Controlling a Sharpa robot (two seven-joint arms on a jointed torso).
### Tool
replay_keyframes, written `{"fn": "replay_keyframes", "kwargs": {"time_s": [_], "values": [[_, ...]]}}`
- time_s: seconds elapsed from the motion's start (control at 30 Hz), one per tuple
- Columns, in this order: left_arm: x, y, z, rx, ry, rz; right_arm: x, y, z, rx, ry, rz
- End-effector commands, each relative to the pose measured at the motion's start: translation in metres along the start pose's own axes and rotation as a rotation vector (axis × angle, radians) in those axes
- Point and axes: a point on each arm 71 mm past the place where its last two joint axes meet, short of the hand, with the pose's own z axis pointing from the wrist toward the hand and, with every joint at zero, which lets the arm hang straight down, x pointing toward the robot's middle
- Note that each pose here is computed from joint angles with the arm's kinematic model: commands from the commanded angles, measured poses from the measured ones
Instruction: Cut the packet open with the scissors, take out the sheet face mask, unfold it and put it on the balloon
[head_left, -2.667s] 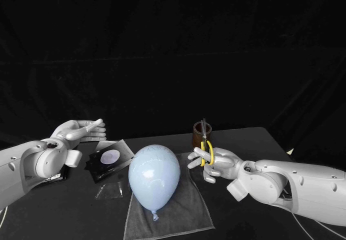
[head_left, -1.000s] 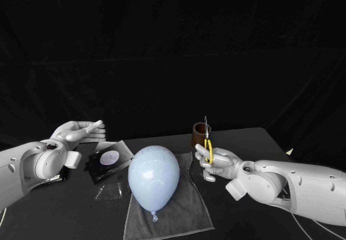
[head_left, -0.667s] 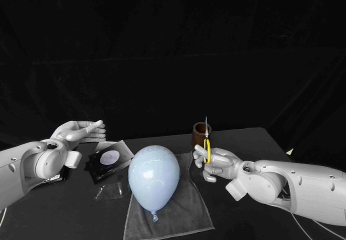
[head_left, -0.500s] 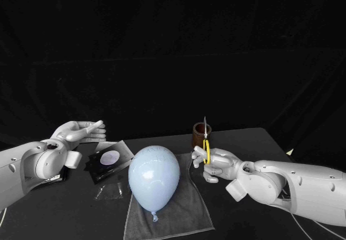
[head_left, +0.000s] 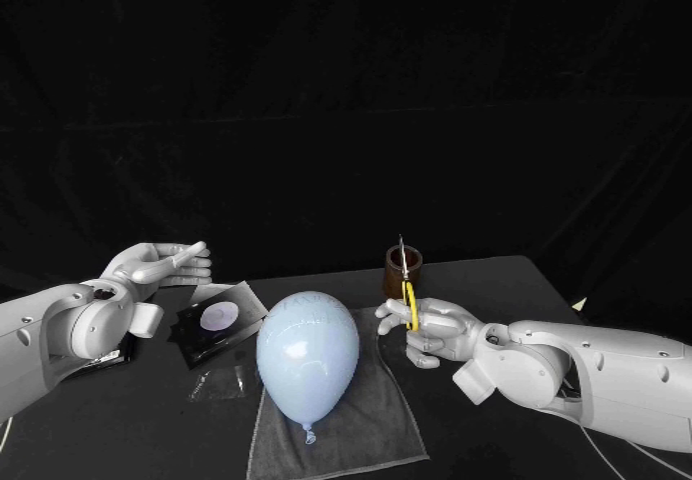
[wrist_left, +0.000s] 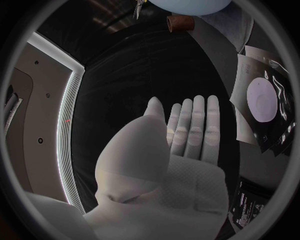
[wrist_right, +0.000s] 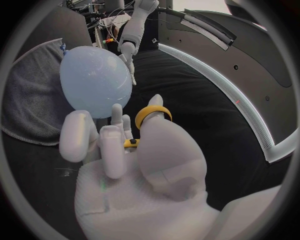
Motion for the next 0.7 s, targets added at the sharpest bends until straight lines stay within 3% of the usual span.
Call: {"fn": "replay_keyframes", "kwargs": {"time_s": [0.03,0.3,0.7], "values": [[0.0014,-0.0010,0.0004,0.009,0.005,0.006,0.0057,0.0005,0.0002,0.000,0.078,0.021],[0.0013,-0.0009,0.0005,0.009,0.005,0.008,0.0094,-0.0006,-0.0009,0.020,0.142,0.037],[0.0025,0.0008,0.0011,0.008,0.007,0.008,0.0119,-0.0001,-0.0031,0.024,0.196,0.067]]}}
